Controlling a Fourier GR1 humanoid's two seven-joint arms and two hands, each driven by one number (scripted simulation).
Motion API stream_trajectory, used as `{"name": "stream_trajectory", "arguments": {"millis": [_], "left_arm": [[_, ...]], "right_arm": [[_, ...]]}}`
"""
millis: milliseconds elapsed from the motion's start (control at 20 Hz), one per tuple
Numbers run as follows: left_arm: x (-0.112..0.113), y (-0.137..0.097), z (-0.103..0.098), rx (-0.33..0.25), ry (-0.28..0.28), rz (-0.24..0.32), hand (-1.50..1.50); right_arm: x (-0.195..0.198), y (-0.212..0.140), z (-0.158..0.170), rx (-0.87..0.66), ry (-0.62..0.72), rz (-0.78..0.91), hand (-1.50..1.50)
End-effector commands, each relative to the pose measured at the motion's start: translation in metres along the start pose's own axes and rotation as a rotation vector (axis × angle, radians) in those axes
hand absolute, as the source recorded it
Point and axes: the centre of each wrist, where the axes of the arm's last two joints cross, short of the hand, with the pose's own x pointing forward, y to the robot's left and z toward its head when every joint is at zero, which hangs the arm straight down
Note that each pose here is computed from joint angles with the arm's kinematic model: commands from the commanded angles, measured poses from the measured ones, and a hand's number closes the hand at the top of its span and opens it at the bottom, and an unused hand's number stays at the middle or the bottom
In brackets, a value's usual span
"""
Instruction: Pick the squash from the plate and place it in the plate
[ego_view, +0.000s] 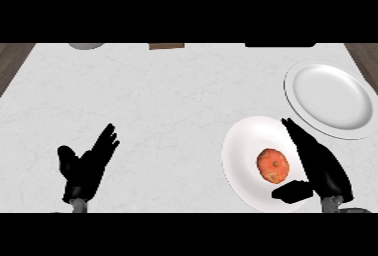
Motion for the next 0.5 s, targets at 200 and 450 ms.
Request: {"name": "stream_trajectory", "arguments": {"millis": [200, 450], "left_arm": [[0.008, -0.005, -0.016, -0.007, 0.048, 0.014, 0.0], [-0.005, 0.009, -0.001, 0.007, 0.04, -0.007, 0.0]], "right_arm": [[-0.008, 0.028, -0.008, 0.047, -0.004, 0.033, -1.5], [-0.008, 0.023, -0.026, 0.077, 0.007, 0.039, -1.5]]}}
